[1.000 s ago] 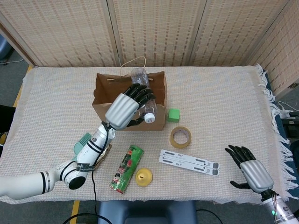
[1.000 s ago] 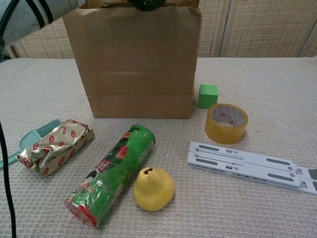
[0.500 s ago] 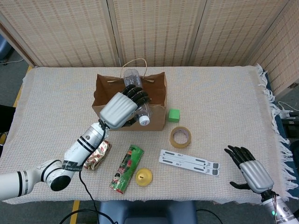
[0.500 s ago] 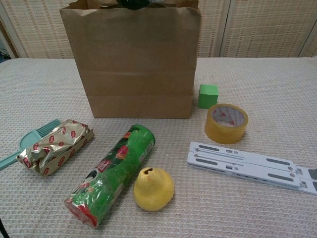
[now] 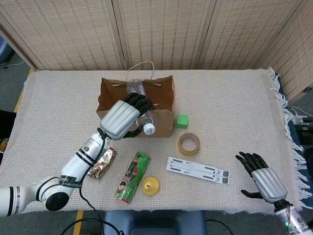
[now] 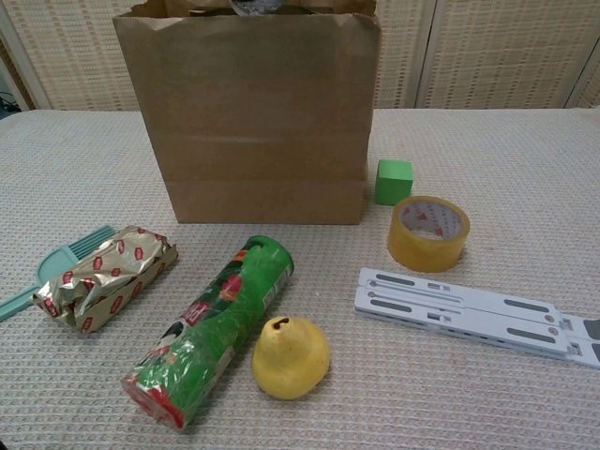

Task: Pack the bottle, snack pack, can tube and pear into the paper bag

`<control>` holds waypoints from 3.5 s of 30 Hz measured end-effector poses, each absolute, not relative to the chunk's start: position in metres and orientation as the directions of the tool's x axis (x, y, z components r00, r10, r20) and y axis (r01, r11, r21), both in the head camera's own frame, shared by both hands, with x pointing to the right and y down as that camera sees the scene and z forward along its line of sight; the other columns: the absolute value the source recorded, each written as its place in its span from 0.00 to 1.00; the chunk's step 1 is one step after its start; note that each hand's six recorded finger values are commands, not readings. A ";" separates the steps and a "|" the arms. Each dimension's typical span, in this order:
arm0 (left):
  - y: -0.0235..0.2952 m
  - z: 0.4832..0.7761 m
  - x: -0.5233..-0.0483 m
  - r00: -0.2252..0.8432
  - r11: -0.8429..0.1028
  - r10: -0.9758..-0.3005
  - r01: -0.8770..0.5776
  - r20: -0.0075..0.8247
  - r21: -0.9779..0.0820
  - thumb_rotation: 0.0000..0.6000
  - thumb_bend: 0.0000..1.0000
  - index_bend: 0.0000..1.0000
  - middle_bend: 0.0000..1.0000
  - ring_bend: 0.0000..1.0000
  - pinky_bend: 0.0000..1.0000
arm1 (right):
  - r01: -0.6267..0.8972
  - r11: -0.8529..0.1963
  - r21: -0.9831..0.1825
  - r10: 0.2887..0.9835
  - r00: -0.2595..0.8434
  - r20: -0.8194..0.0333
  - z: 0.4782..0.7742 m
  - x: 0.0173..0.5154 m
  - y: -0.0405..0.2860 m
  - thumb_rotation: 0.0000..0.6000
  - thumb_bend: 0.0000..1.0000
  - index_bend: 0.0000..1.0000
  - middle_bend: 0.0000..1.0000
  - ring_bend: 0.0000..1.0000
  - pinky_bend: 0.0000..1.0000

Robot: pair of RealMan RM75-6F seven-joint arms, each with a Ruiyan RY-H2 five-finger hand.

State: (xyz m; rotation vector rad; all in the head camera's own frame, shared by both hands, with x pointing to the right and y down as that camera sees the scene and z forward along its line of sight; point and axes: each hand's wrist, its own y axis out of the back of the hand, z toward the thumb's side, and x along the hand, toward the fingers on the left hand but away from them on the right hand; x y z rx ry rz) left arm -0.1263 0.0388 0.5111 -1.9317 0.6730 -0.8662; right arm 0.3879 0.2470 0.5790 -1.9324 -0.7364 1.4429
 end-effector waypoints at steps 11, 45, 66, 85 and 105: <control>0.036 0.518 -0.120 0.528 -0.627 -0.728 -0.254 0.438 -0.736 1.00 0.50 0.47 0.50 0.48 0.62 | 0.071 -0.656 -0.751 0.741 0.249 -0.624 0.579 0.389 0.247 1.00 0.03 0.00 0.00 0.00 0.00; 0.032 0.509 -0.090 0.532 -0.530 -0.786 -0.322 0.313 -0.784 1.00 0.46 0.02 0.01 0.00 0.18 | 0.079 -0.664 -0.744 0.737 0.241 -0.632 0.577 0.392 0.248 1.00 0.03 0.00 0.00 0.00 0.00; 0.090 0.524 -0.301 0.325 -0.355 -0.907 -0.243 0.269 -0.903 1.00 0.43 0.12 0.08 0.05 0.25 | 0.063 -0.663 -0.746 0.733 0.254 -0.631 0.578 0.390 0.252 1.00 0.03 0.00 0.00 0.00 0.00; 0.200 0.634 -0.336 0.480 -0.548 -0.591 0.350 0.648 -0.759 1.00 0.35 0.00 0.00 0.00 0.05 | 0.055 -0.673 -0.738 0.724 0.251 -0.642 0.582 0.389 0.251 1.00 0.03 0.00 0.00 0.00 0.00; 0.190 0.697 -0.300 0.430 -0.580 -0.502 0.476 0.750 -0.661 1.00 0.35 0.00 0.00 0.00 0.04 | 0.052 -0.695 -0.717 0.706 0.239 -0.667 0.584 0.389 0.251 1.00 0.03 0.00 0.00 0.00 0.00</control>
